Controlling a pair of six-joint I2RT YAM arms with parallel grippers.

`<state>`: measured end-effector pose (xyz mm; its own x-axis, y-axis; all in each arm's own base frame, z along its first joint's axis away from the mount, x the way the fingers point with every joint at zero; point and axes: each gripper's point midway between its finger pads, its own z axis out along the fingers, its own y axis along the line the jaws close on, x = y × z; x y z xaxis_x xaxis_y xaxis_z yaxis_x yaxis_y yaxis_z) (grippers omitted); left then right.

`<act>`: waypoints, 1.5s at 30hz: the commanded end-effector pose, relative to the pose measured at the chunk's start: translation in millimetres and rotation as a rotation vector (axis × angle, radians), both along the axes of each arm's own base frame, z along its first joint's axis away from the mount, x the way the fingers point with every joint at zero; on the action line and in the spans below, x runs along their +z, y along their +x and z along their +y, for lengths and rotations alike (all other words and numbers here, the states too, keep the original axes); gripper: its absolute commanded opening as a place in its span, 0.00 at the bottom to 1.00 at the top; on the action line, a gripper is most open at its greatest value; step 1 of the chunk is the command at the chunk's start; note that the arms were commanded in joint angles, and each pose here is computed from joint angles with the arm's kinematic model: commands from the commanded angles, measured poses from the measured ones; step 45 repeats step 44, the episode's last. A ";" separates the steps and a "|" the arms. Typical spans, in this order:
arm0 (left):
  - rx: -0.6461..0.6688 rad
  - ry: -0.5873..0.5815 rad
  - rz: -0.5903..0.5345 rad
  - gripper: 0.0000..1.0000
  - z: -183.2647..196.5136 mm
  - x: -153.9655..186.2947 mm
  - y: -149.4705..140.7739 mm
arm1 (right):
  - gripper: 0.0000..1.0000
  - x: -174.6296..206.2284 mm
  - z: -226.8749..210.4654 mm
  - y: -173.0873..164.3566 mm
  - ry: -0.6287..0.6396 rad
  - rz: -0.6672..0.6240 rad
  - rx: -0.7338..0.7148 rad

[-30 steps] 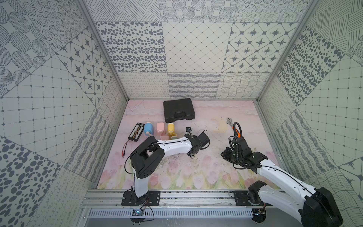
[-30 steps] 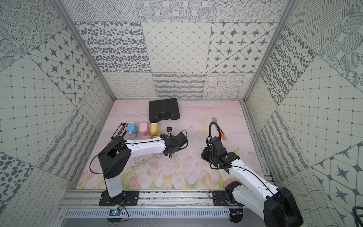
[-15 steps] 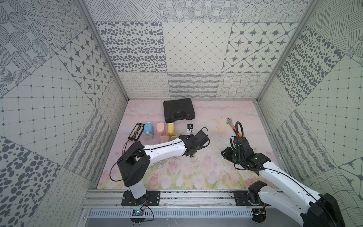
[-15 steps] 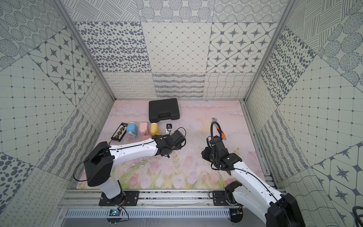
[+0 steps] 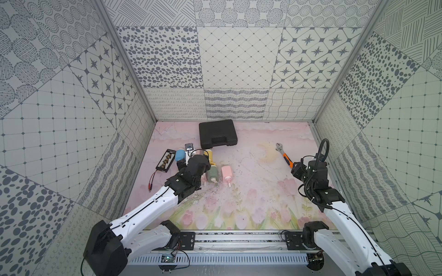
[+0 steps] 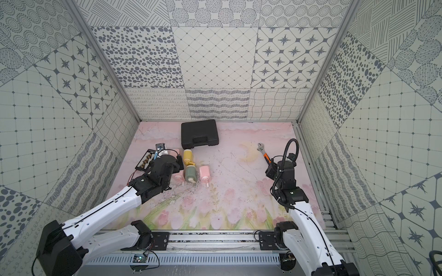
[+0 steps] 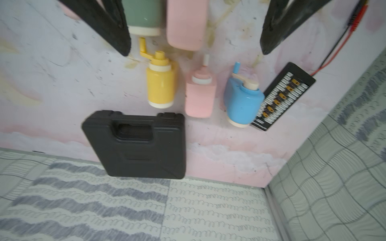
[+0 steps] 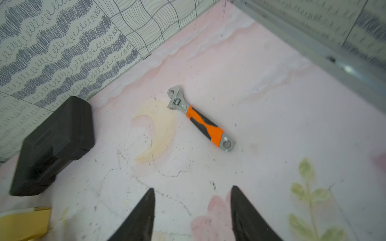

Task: Put the tray back into the pencil sharpener
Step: Reset both arms

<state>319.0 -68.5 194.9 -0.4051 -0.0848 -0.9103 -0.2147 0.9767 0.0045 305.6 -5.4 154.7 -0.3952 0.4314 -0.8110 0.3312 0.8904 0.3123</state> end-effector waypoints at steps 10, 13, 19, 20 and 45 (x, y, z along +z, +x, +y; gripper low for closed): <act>0.015 0.126 -0.069 0.99 88.7 -66.9 46.4 | 0.84 -22.5 -29.1 52.9 -0.290 -0.162 0.126; 0.003 0.139 -0.109 0.99 87.4 -78.0 49.5 | 0.85 -17.7 -19.6 67.7 -0.253 -0.247 0.193; -0.021 0.163 -0.163 0.99 84.1 -91.3 53.4 | 0.85 -40.0 6.7 88.1 -0.241 -0.320 0.327; -0.037 0.166 -0.163 0.99 81.7 -93.2 56.0 | 0.86 -39.7 8.0 88.7 -0.238 -0.320 0.339; -0.025 0.169 -0.076 0.99 84.0 -107.3 70.8 | 1.00 -50.4 19.2 100.8 -0.333 -0.180 0.340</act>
